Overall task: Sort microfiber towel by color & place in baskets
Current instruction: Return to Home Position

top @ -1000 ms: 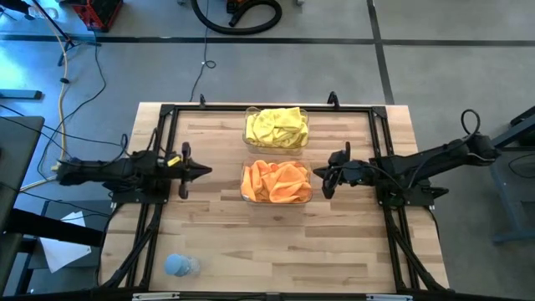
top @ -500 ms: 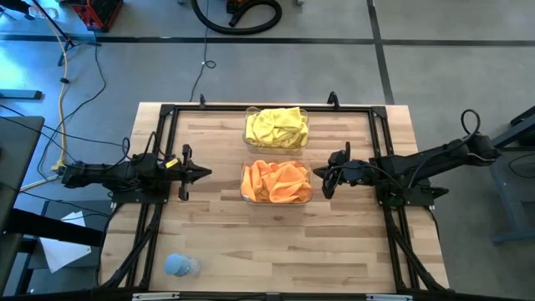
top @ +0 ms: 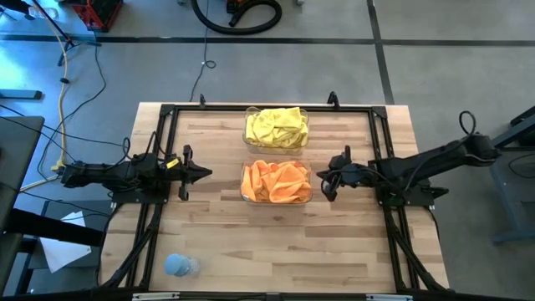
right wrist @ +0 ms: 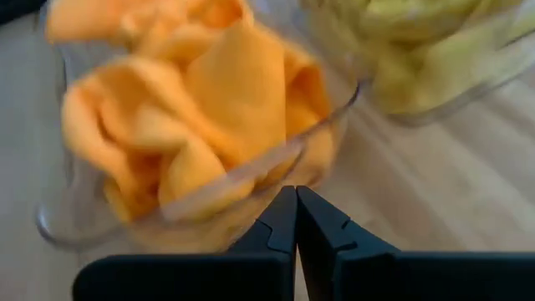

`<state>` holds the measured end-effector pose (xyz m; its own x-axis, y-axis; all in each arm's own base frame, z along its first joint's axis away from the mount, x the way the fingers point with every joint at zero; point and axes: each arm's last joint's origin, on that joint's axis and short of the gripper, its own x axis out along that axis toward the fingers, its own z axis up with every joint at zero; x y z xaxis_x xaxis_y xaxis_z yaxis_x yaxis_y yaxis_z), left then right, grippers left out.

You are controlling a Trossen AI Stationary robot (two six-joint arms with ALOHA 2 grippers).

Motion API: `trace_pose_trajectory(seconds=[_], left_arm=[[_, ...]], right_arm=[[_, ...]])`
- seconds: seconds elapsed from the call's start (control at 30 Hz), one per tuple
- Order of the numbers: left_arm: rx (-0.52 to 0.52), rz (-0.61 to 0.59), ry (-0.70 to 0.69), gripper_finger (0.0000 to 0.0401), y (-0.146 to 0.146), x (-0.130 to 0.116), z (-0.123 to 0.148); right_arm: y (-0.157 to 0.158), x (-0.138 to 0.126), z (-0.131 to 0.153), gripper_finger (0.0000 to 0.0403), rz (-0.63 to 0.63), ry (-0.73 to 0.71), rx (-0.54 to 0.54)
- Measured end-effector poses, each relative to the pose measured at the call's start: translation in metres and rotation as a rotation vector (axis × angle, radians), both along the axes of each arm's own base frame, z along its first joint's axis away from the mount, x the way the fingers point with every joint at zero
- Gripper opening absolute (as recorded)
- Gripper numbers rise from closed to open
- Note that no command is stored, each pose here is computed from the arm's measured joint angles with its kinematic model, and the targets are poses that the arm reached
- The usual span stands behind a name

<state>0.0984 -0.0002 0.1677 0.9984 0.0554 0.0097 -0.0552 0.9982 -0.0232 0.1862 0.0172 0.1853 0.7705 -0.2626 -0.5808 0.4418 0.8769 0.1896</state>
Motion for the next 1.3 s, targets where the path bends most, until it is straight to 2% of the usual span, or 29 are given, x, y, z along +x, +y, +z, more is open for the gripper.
trace_pose_trajectory(seconds=[0.1, 0.23, 0.47, 0.8, 1.03, 1.13, 1.3], left_arm=[[0.000, 0.000, 0.000, 0.0000, 0.000, 0.000, 0.000], [0.000, 0.000, 0.000, 0.0000, 0.000, 0.000, 0.000], [0.000, 0.000, 0.000, 0.0000, 0.000, 0.000, 0.000], [-0.001, 0.001, -0.001, 0.0000, 0.000, 0.000, 0.000], [-0.001, 0.001, 0.000, 0.0000, 0.000, 0.000, 0.000], [-0.001, 0.001, -0.001, 0.0000, 0.000, 0.000, 0.000], [-0.001, 0.001, 0.000, 0.0000, 0.000, 0.000, 0.000]], right_arm=[[0.001, -0.006, -0.020, 0.0001, 0.075, -0.032, 0.015], [-0.002, -0.011, -0.035, 0.0000, 0.200, -0.164, 0.004], [-0.019, -0.030, -0.053, 0.0000, 0.223, -0.300, 0.005], [-0.018, -0.052, -0.039, 0.0000, 0.231, -0.416, 0.002], [-0.016, -0.071, -0.034, 0.0000, 0.224, -0.431, -0.021], [-0.017, -0.078, -0.033, 0.0000, 0.236, -0.448, -0.046], [-0.016, -0.085, -0.021, 0.0000, 0.281, -0.566, -0.156]])
